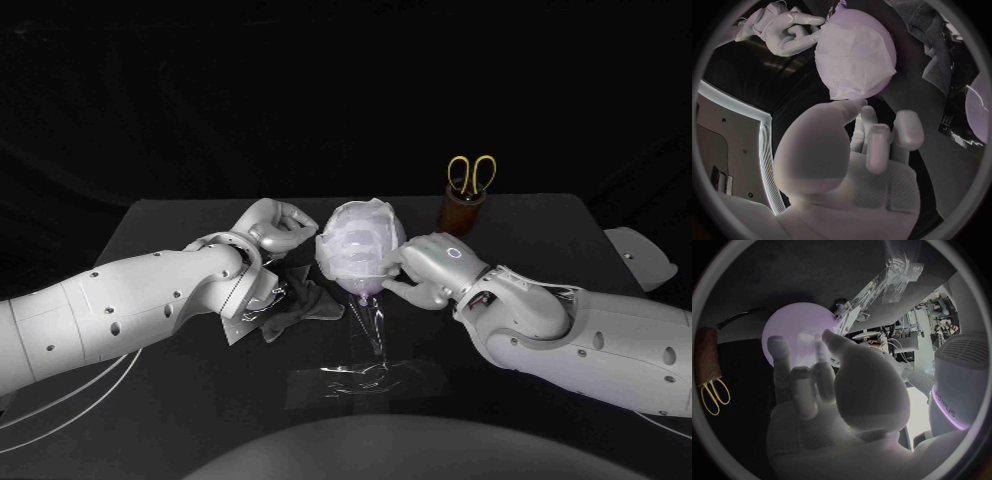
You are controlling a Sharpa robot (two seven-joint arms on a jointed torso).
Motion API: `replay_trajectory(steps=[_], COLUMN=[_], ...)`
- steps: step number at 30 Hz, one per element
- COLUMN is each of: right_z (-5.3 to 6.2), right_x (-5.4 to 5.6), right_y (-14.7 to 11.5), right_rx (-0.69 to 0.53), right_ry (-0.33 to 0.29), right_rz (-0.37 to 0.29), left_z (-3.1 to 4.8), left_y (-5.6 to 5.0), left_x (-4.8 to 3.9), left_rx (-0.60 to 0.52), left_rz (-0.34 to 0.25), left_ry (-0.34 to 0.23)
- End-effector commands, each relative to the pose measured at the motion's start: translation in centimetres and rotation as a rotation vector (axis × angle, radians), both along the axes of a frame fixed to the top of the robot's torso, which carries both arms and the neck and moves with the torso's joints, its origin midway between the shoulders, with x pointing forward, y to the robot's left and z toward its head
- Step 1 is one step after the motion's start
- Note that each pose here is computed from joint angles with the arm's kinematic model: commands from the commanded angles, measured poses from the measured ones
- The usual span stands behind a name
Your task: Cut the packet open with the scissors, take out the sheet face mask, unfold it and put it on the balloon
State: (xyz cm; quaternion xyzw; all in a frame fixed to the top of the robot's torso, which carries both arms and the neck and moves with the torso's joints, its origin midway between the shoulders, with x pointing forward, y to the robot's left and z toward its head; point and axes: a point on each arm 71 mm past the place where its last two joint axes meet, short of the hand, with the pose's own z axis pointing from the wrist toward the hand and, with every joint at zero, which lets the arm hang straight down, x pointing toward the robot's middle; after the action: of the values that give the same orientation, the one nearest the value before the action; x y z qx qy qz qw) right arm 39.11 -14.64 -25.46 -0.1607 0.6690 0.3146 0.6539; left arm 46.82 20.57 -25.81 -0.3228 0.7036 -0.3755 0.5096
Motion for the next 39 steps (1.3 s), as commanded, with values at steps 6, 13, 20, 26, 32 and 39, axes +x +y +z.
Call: replay_trajectory(steps=[6,13,20,26,32,39], right_z=[-0.1,-0.1,-0.1,-0.1,-0.1,-0.1], right_x=[0.0,0.0,0.0,0.0,0.0,0.0], right_y=[0.0,-0.1,-0.1,-0.1,0.0,0.0], right_rx=[-0.015,-0.015,-0.016,-0.015,-0.015,-0.015], right_ry=[0.0,0.0,0.0,0.0,0.0,0.0], right_rz=[-0.001,-0.002,-0.002,-0.002,-0.002,-0.002], left_z=[0.3,0.04,0.07,0.04,-0.04,-0.19], left_y=[0.3,0.4,0.1,-0.5,-0.6,-0.6], left_x=[0.26,0.24,-0.06,-0.39,-0.46,-0.31], left_rx=[-0.021,-0.009,-0.013,-0.01,-0.02,-0.025], left_rz=[0.045,0.037,-0.033,-0.116,-0.139,-0.133], left_ry=[-0.03,0.004,0.016,0.03,0.044,0.055])
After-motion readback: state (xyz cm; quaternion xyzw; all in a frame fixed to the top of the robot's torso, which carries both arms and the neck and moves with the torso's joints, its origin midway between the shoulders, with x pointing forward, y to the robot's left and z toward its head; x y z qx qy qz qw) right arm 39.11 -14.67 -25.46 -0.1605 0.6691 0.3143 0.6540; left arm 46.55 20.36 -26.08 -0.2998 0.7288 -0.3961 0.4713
